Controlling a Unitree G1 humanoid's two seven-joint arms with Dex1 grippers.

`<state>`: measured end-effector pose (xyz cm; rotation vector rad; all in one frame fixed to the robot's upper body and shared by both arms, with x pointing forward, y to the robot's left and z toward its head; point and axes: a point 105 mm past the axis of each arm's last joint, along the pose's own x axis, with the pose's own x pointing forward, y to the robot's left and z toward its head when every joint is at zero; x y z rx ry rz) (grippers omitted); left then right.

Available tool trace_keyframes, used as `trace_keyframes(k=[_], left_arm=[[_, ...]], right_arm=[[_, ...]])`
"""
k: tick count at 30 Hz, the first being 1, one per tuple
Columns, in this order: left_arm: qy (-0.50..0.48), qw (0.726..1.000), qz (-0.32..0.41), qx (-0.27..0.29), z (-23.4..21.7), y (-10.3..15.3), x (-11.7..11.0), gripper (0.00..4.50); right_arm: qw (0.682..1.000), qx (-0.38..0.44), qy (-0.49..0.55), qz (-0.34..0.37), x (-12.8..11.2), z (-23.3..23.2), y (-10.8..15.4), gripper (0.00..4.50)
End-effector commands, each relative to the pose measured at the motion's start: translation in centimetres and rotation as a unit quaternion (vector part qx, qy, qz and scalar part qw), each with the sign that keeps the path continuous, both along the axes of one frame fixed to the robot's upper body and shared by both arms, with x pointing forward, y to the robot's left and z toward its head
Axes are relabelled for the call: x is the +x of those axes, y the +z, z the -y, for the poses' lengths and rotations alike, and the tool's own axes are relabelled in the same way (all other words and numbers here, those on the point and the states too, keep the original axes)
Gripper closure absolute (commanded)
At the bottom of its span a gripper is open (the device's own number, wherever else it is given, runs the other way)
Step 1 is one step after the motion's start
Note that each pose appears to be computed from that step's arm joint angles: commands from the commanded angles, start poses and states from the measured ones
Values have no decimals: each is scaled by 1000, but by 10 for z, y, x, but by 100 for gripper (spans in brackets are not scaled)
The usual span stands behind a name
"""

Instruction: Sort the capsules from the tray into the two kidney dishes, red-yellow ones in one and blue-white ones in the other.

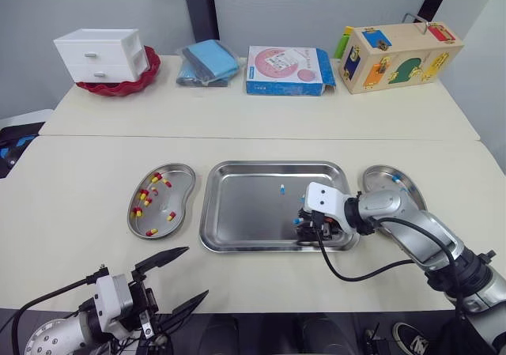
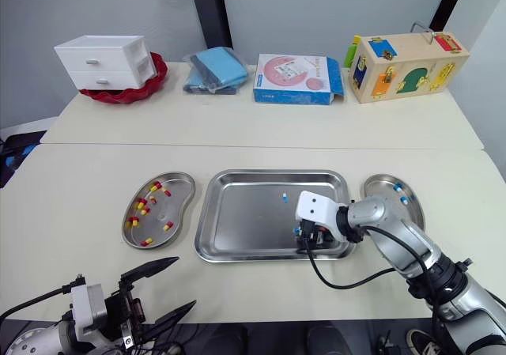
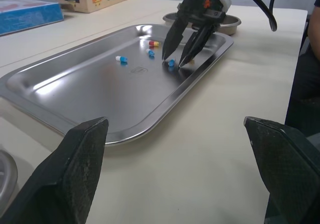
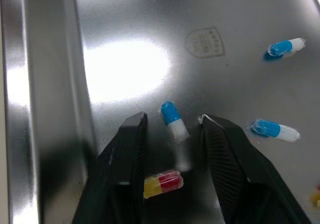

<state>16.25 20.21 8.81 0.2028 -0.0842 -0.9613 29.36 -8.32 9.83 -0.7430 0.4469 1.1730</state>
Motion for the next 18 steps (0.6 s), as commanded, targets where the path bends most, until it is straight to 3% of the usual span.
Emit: trace_keyframes(k=[1, 4, 11, 18], left_arm=[[-10, 1000, 10, 1, 3, 6, -2, 0], [-13, 1000, 10, 2, 4, 6, -2, 0], [-34, 999, 13, 8, 5, 5, -4, 0], [-88, 996, 11, 19, 7, 1, -9, 0]], right_arm=[[1000, -4, 4, 3, -1, 0, 0, 373], [1000, 7, 3, 8, 0, -3, 4, 449], [996, 84, -12, 12, -2, 0, 33, 449], [989, 133, -65, 17, -21, 48, 64, 449]])
